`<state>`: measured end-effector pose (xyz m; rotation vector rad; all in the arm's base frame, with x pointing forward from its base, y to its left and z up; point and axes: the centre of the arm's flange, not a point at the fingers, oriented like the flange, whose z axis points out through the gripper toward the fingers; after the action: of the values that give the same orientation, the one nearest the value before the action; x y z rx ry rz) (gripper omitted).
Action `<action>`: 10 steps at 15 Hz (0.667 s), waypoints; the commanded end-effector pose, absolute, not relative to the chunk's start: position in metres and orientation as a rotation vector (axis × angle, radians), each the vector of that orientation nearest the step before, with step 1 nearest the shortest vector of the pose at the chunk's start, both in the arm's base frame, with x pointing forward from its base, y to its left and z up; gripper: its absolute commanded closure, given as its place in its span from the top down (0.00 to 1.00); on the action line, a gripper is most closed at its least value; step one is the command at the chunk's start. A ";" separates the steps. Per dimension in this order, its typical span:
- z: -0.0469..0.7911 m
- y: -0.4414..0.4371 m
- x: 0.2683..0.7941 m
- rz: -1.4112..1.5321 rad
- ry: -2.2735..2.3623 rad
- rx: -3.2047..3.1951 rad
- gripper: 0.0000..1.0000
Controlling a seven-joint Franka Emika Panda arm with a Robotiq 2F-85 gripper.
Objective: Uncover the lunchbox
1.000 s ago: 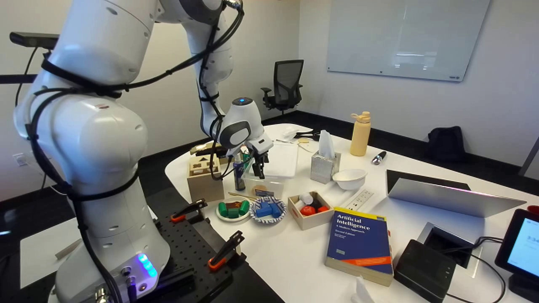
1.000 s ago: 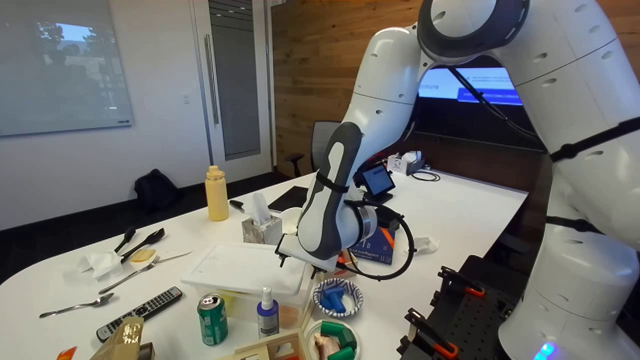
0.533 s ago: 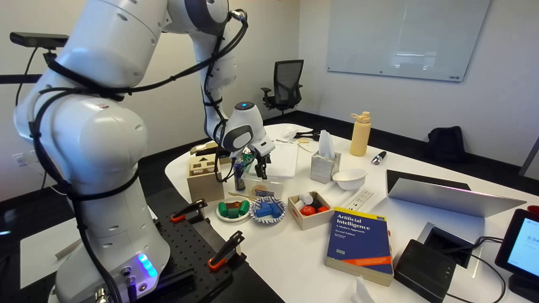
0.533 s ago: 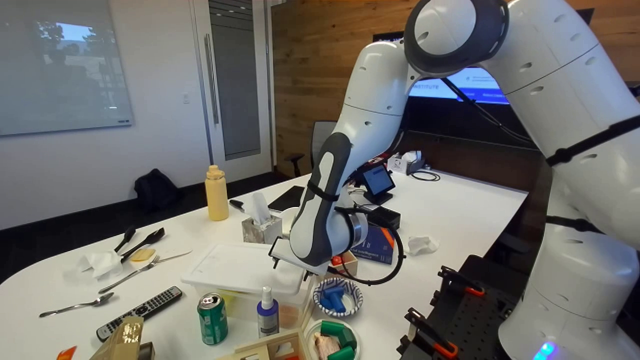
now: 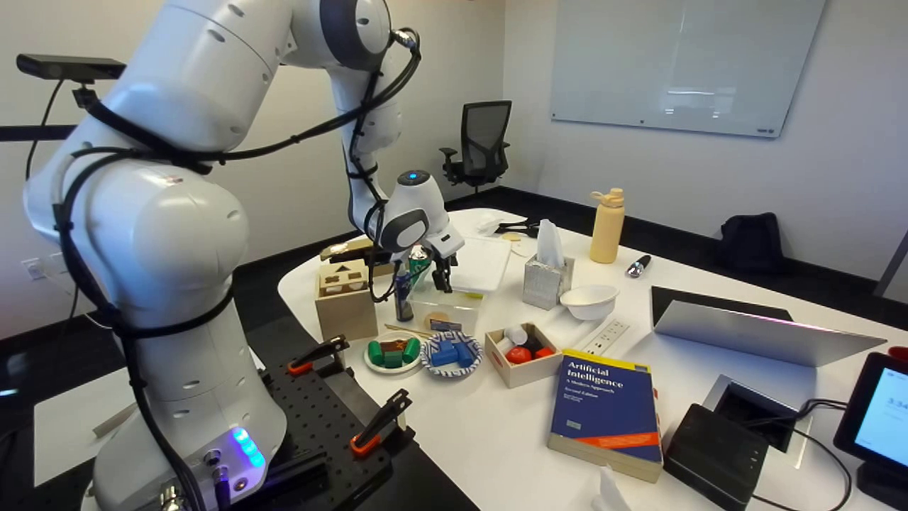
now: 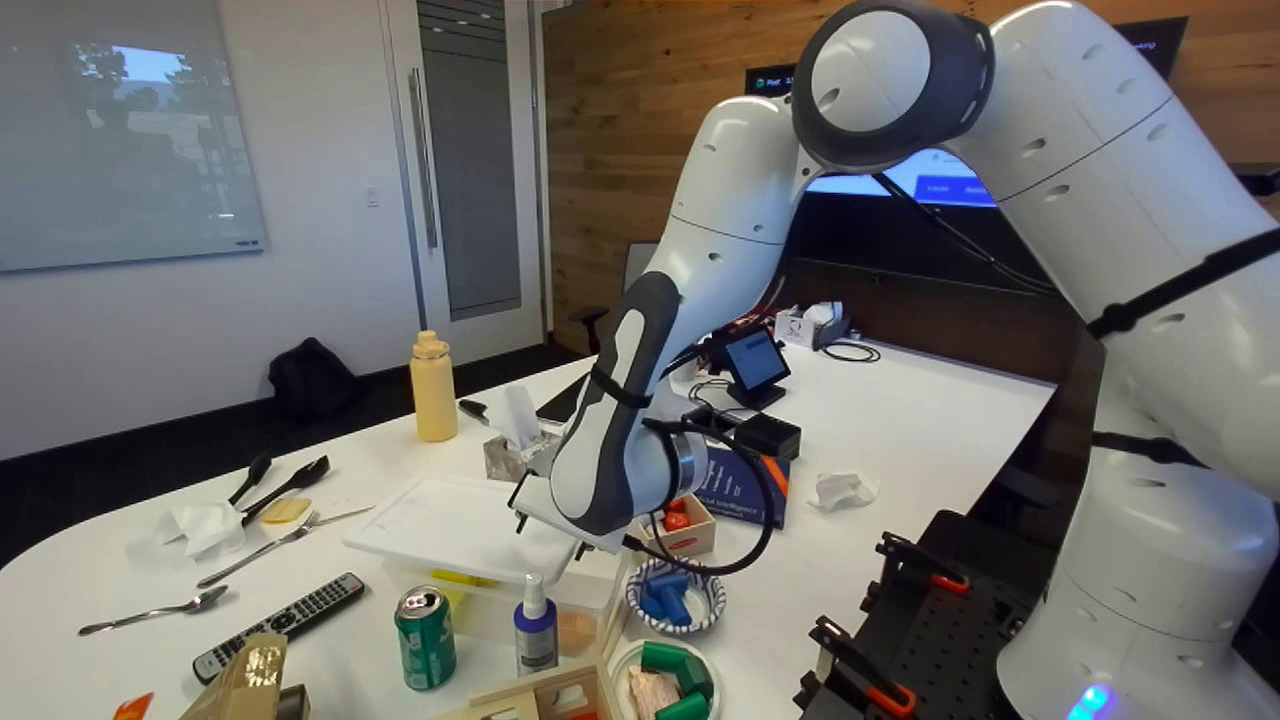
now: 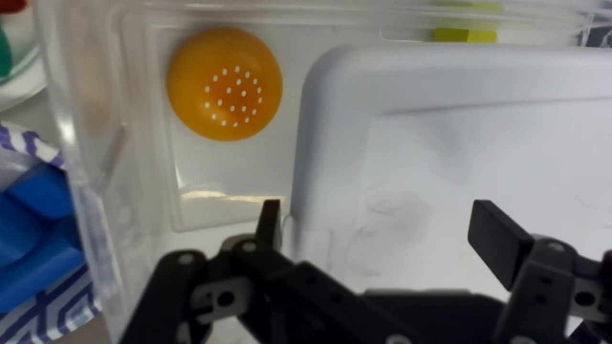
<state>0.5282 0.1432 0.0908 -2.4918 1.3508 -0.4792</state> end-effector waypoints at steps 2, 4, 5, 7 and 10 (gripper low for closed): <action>0.080 0.163 0.545 -0.500 1.336 -2.459 1.00; 0.076 0.169 0.551 -0.504 1.325 -2.462 1.00; 0.075 0.171 0.554 -0.507 1.322 -2.463 1.00; 0.073 0.175 0.560 -0.513 1.312 -2.464 1.00; 0.072 0.180 0.567 -0.525 1.301 -2.461 1.00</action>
<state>0.5540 0.1692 0.0725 -2.4674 1.3099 -0.4943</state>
